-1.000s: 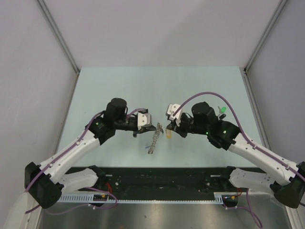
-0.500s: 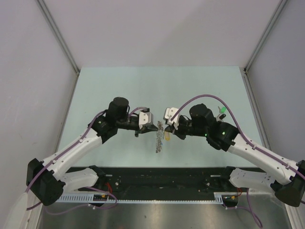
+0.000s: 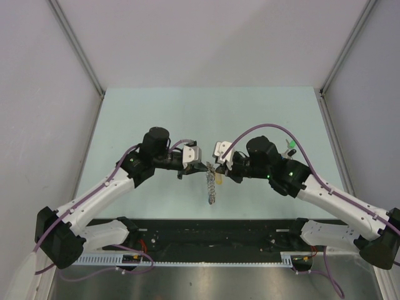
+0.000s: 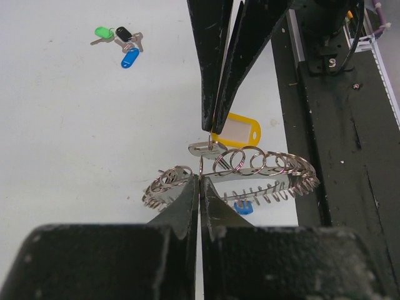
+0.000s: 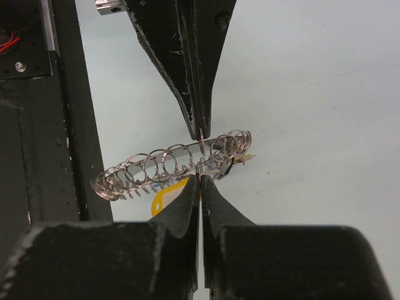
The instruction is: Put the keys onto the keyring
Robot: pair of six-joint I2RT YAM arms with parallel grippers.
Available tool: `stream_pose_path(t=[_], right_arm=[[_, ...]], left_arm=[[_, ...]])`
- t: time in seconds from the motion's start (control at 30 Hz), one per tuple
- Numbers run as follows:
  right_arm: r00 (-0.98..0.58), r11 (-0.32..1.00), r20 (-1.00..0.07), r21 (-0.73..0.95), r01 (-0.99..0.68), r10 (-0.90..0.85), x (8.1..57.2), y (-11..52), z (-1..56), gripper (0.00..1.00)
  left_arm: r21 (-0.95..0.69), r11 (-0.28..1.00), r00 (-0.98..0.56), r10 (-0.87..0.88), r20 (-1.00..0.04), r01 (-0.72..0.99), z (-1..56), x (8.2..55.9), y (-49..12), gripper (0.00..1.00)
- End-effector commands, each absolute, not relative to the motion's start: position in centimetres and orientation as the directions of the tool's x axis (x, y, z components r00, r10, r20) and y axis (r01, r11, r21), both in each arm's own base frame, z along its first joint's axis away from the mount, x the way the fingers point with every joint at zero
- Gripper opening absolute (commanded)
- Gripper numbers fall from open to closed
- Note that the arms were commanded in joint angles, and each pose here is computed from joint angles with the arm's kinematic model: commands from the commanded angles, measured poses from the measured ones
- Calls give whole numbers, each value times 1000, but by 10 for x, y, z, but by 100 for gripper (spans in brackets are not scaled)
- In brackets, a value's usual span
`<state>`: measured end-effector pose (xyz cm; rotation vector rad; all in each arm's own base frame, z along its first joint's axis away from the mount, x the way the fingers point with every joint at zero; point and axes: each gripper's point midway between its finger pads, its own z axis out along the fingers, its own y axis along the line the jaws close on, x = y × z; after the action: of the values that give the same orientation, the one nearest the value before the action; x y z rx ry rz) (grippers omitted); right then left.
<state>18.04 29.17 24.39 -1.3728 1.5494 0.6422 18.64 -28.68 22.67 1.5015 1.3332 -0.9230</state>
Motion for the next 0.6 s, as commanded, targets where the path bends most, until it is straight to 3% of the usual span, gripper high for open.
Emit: stream_pose_path(t=[0.0, 0.57], right_arm=[[115, 245, -897, -237, -940, -427, 186, 297, 267, 0], [122, 260, -894, -253, -932, -432, 190, 300, 267, 0]], left_arm=[[176, -60, 186, 257, -948, 982, 244, 181, -295, 0], [170, -65, 181, 261, -948, 983, 243, 179, -296, 0]])
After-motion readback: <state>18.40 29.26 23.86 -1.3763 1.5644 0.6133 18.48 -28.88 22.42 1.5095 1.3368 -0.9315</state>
